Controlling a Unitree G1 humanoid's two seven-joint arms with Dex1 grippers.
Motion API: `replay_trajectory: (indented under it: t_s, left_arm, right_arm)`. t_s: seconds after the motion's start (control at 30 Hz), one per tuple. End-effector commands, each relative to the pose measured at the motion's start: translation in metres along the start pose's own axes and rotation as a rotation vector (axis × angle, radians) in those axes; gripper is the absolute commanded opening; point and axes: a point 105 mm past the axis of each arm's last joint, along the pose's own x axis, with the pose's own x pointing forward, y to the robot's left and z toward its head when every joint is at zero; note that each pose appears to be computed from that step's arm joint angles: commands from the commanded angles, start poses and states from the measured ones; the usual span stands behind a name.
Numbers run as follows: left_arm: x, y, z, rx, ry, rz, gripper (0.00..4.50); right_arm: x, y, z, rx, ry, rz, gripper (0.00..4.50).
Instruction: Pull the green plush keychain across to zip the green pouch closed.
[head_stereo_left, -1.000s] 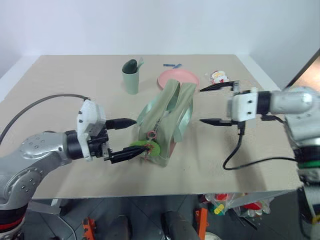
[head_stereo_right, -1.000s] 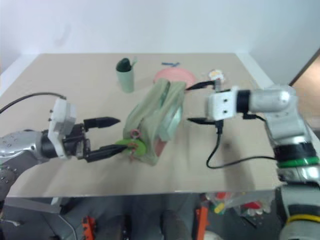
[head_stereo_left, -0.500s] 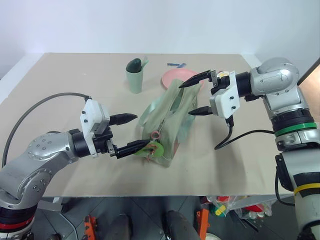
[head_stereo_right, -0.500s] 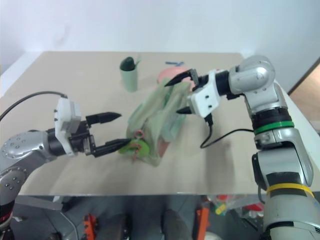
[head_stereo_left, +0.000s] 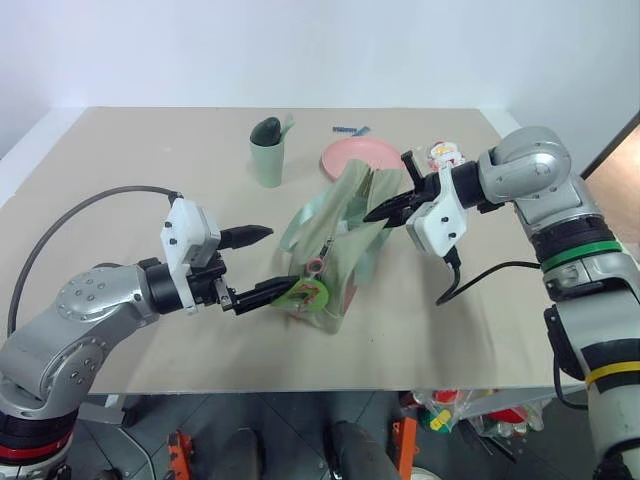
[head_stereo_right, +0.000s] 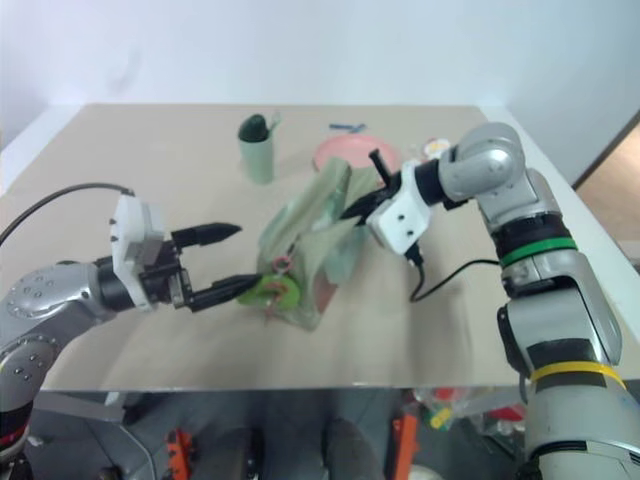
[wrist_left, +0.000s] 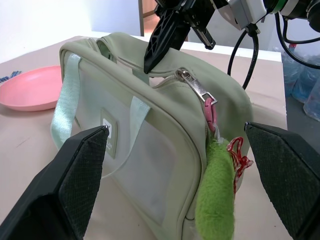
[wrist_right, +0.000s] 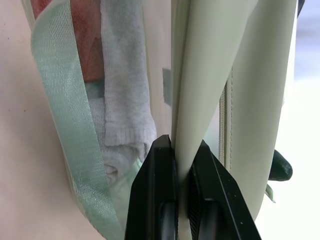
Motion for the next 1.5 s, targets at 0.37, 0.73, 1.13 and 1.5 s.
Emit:
replay_trajectory:
  t_s: [0.37, 0.73, 1.13, 1.5]
  left_arm:
    - [0.001, 0.001, 0.006, 0.034, -0.029, 0.007, 4.5]
    - [0.003, 0.002, 0.003, 0.035, -0.022, -0.006, 4.5]
    - [0.004, 0.0, 0.003, 0.05, -0.02, -0.013, 4.5]
    - [0.009, -0.002, 0.003, 0.054, -0.017, -0.055, 4.5]
  right_arm:
    - [-0.035, -0.036, -0.013, 0.181, 0.259, 0.01, 0.05]
    - [-0.013, -0.031, 0.009, 0.423, 0.342, 0.101, 0.05]
    - [-0.039, -0.045, 0.03, 0.6, 0.06, -0.097, 2.68]
    - [-0.088, -0.016, 0.001, 0.851, -0.022, -0.28, 2.68]
